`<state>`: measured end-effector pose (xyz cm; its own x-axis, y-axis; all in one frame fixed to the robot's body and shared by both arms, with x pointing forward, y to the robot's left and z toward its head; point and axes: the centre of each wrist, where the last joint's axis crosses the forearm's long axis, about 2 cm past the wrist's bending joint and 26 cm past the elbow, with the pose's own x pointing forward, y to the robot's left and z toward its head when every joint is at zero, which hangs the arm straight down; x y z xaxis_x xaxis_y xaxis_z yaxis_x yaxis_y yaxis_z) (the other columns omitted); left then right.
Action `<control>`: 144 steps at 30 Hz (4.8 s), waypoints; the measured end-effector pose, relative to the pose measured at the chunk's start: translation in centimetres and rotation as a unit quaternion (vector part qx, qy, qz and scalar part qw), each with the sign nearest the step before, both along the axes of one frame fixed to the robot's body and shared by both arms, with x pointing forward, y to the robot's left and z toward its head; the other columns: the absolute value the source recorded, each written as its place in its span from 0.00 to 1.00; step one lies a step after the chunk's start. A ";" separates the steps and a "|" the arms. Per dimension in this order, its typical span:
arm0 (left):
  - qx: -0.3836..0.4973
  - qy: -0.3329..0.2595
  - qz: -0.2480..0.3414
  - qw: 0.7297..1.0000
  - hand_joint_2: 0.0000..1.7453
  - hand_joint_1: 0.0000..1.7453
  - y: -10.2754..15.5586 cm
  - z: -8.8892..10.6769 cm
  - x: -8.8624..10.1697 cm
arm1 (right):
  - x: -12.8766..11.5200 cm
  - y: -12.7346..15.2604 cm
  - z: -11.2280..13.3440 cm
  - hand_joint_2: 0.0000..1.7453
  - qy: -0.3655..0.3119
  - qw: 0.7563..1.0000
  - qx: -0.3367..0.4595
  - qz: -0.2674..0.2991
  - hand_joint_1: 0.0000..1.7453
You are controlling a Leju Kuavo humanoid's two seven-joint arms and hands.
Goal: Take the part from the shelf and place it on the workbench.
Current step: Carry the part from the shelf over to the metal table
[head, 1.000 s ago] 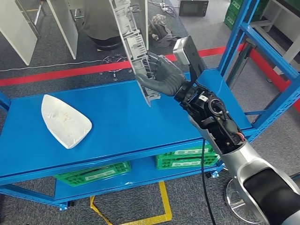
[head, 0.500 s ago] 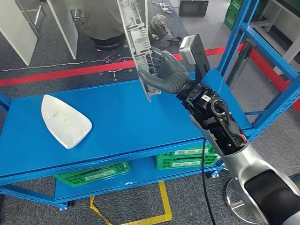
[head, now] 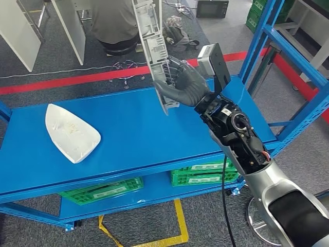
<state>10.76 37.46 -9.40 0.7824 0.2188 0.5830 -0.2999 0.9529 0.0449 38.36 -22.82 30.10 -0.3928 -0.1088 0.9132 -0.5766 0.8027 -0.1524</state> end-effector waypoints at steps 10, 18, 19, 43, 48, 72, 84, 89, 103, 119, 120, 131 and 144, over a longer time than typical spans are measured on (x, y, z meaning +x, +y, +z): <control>-0.001 0.001 0.007 1.000 0.00 0.00 0.3 0.0 -0.2 | -0.2 -0.1 -0.5 1.00 0.001 1.000 -0.001 -0.006 1.00; -0.005 0.003 0.013 1.000 0.00 0.00 0.0 -0.1 -0.5 | -0.4 -0.2 -1.2 1.00 0.006 1.000 0.001 -0.006 1.00; -0.005 0.003 0.014 1.000 0.00 0.00 0.0 -0.1 -0.6 | -0.4 -0.2 -1.1 1.00 0.005 1.000 0.002 -0.005 1.00; -0.001 0.002 0.010 1.000 0.00 0.00 0.1 -0.1 -0.6 | -0.4 -0.7 -1.4 1.00 0.000 1.000 0.002 -0.015 1.00; -0.003 0.003 0.008 1.000 0.00 0.00 -0.1 -0.2 -0.6 | -0.5 -0.8 -1.8 1.00 0.004 1.000 0.000 -0.017 1.00; -0.005 0.000 0.008 1.000 0.00 0.00 -0.2 -0.1 -0.4 | -0.3 -1.0 -1.6 1.00 -0.002 1.000 -0.001 -0.016 1.00; -0.008 0.000 0.007 1.000 0.00 0.00 -0.5 -0.2 -0.5 | -0.1 -1.0 -1.6 1.00 -0.001 1.000 0.000 -0.017 1.00; -0.006 -0.001 0.004 1.000 0.00 0.00 -0.3 -0.1 -0.4 | -0.1 -1.0 -1.6 1.00 -0.001 1.000 0.002 -0.022 1.00; -0.006 -0.003 0.001 1.000 0.00 0.00 -0.3 -0.1 -0.1 | -0.2 -1.2 -2.1 1.00 0.004 1.000 0.000 -0.028 1.00; -0.007 -0.002 -0.006 1.000 0.00 0.00 -0.5 -0.1 0.0 | -0.4 -1.6 -2.6 1.00 0.006 0.999 -0.005 -0.038 1.00; -0.007 -0.002 -0.006 1.000 0.00 0.00 -0.5 -0.1 0.0 | -0.4 -1.7 -2.6 1.00 0.007 0.999 -0.005 -0.039 1.00; -0.007 -0.007 -0.006 1.000 0.00 0.00 -0.5 0.1 0.6 | -0.4 -2.0 -2.8 1.00 0.007 0.999 -0.005 -0.050 1.00; -0.008 -0.007 -0.007 1.000 0.00 0.00 -0.6 0.1 0.6 | -0.4 -2.2 -2.8 1.00 0.008 0.999 -0.003 -0.052 1.00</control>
